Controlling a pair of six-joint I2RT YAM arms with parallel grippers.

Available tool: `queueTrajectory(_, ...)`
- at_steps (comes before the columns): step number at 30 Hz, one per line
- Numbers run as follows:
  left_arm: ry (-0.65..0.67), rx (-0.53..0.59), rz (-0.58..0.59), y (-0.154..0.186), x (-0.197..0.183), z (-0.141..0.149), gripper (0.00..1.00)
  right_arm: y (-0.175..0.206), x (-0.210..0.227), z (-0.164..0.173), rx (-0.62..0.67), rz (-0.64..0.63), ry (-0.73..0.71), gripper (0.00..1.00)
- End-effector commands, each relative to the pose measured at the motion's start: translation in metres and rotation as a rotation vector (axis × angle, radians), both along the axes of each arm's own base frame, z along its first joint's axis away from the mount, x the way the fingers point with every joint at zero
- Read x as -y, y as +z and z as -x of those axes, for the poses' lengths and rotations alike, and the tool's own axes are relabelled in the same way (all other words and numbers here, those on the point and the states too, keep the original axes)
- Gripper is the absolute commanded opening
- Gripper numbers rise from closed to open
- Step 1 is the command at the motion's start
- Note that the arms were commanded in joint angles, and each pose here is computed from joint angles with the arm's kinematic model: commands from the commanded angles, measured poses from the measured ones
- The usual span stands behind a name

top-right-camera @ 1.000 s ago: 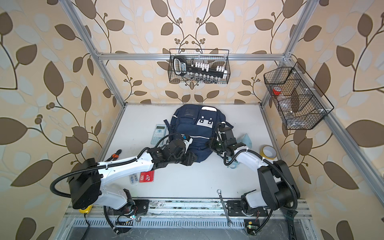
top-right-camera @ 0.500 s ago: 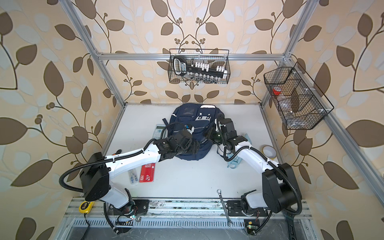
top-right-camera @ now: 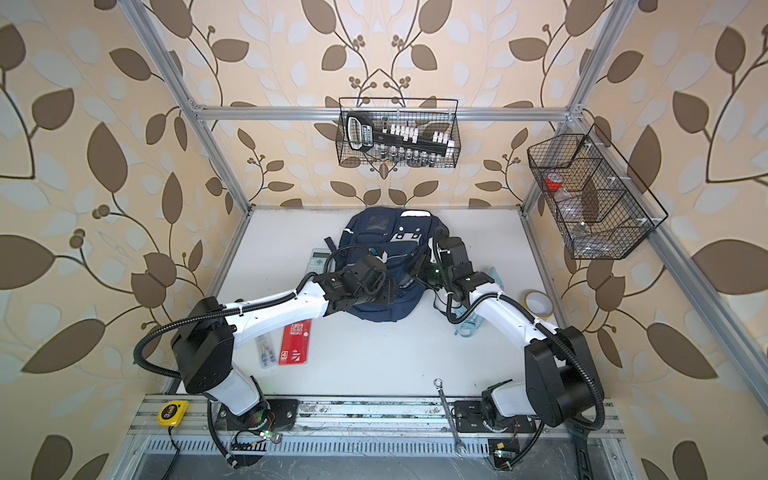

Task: Pack books, pencil case, and school supplies into a backpack
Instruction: Unzip the student bag at the center of the table.

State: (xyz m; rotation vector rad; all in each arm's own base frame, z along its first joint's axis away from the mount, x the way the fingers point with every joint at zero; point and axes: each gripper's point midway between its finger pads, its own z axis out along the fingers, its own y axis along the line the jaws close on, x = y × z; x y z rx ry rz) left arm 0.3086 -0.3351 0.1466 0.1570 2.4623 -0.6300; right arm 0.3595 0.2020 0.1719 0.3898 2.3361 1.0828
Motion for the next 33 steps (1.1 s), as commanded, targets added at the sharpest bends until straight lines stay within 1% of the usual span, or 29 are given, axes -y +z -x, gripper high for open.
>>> queueTrajectory(1,-0.018,0.023,0.071,0.023,0.019,-0.008,0.37,0.022,-0.014,-0.002,0.069,-0.045,0.045,0.0)
queueTrajectory(3,-0.008,0.01,0.059,0.022,0.019,-0.009,0.17,0.022,-0.013,-0.003,0.07,-0.041,0.041,0.0)
queueTrajectory(4,-0.003,0.005,0.054,0.019,0.018,-0.009,0.12,0.023,-0.013,-0.004,0.073,-0.04,0.04,0.0)
queueTrajectory(8,0.003,-0.001,0.028,0.012,0.013,-0.007,0.0,0.022,-0.012,-0.005,0.073,-0.03,0.038,0.0)
queueTrajectory(13,0.017,0.027,0.019,0.015,-0.009,0.005,0.0,0.022,-0.007,-0.007,0.079,-0.005,0.021,0.0)
queueTrajectory(17,0.078,0.072,-0.02,0.007,-0.045,0.017,0.0,0.017,-0.002,-0.009,0.067,0.006,0.008,0.0)
queueTrajectory(18,0.094,0.062,-0.051,-0.005,-0.054,0.02,0.0,0.015,-0.001,-0.01,0.064,0.01,0.003,0.0)
queueTrajectory(19,0.11,0.074,-0.046,-0.002,-0.062,0.023,0.0,0.016,0.0,-0.01,0.065,0.01,0.001,0.0)
queueTrajectory(22,0.141,0.05,-0.068,-0.018,-0.072,0.026,0.0,0.016,0.001,-0.012,0.067,0.011,0.001,0.0)
queueTrajectory(25,0.19,0.042,-0.106,-0.026,-0.081,0.021,0.0,0.014,0.001,-0.011,0.059,0.017,0.002,0.0)
queueTrajectory(28,0.308,-0.044,-0.209,-0.056,-0.109,0.015,0.0,0.018,0.008,-0.011,0.071,0.021,-0.018,0.0)
queueTrajectory(30,0.324,-0.067,-0.211,-0.065,-0.115,0.015,0.0,0.02,0.008,-0.01,0.073,0.016,-0.012,0.0)
queueTrajectory(33,0.277,-0.048,-0.119,-0.056,-0.101,0.016,0.0,0.013,0.001,-0.005,0.051,0.007,0.026,0.0)
